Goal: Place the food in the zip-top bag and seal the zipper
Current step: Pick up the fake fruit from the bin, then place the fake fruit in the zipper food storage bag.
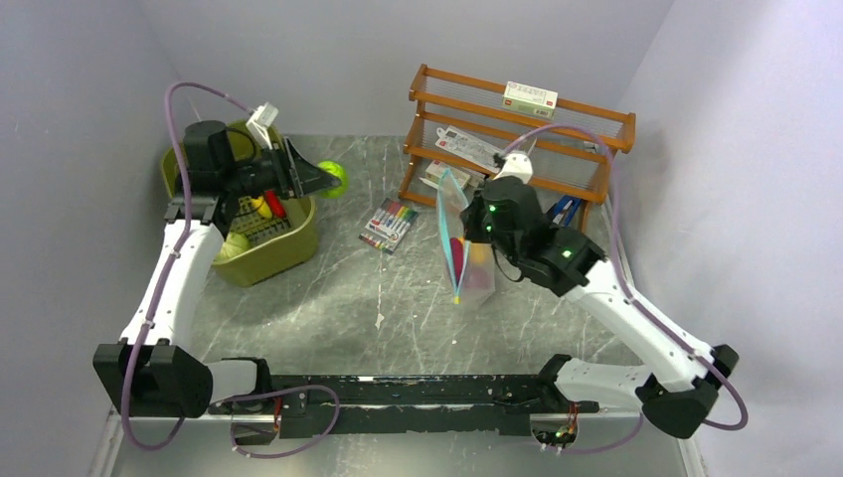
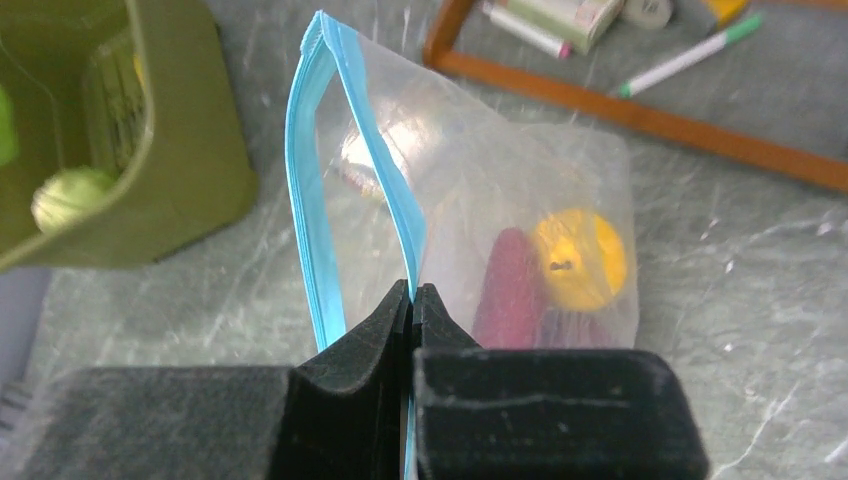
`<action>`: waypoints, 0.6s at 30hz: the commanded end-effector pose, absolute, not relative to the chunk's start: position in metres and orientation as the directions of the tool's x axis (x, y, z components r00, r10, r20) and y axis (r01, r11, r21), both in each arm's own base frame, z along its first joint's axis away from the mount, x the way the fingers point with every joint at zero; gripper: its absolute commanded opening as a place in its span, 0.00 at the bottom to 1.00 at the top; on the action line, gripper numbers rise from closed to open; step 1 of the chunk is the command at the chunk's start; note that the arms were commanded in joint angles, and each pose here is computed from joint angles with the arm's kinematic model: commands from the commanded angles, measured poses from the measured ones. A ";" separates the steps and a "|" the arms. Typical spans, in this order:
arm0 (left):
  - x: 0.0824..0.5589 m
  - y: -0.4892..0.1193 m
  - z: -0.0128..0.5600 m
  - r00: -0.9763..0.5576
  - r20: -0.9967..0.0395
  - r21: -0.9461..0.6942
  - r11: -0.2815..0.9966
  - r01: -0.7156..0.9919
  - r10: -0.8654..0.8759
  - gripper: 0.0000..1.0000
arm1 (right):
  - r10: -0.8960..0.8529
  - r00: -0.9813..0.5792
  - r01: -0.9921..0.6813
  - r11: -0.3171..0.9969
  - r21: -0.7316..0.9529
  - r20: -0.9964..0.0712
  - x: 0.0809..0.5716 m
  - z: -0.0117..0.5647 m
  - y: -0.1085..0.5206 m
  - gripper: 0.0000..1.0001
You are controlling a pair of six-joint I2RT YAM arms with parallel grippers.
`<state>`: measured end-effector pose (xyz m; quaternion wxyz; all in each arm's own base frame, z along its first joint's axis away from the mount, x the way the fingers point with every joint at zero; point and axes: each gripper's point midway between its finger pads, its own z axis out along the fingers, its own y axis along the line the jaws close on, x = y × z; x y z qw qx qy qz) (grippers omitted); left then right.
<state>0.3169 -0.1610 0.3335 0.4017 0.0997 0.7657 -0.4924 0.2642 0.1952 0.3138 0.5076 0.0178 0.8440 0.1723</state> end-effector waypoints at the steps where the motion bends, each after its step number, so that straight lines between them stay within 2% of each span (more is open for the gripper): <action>1: 0.292 -0.194 0.339 -0.679 -0.704 -0.699 0.368 0.612 -0.207 0.44 | 0.191 -0.573 -0.233 0.894 0.382 -0.797 0.264 0.265 0.237 0.00; 5: 0.276 -0.221 0.328 -0.734 -0.658 -0.745 0.290 0.601 -0.168 0.43 | 0.258 -0.607 -0.296 0.805 0.514 -0.752 0.266 0.252 0.275 0.00; 12: 0.255 -0.256 0.311 -0.793 -0.592 -0.804 0.177 0.568 -0.144 0.43 | 0.299 -0.636 -0.300 0.754 0.584 -0.712 0.267 0.236 0.293 0.00; 18: 0.251 -0.277 0.302 -0.811 -0.573 -0.816 0.179 0.550 -0.122 0.43 | 0.312 -0.635 -0.307 0.737 0.602 -0.707 0.269 0.241 0.297 0.00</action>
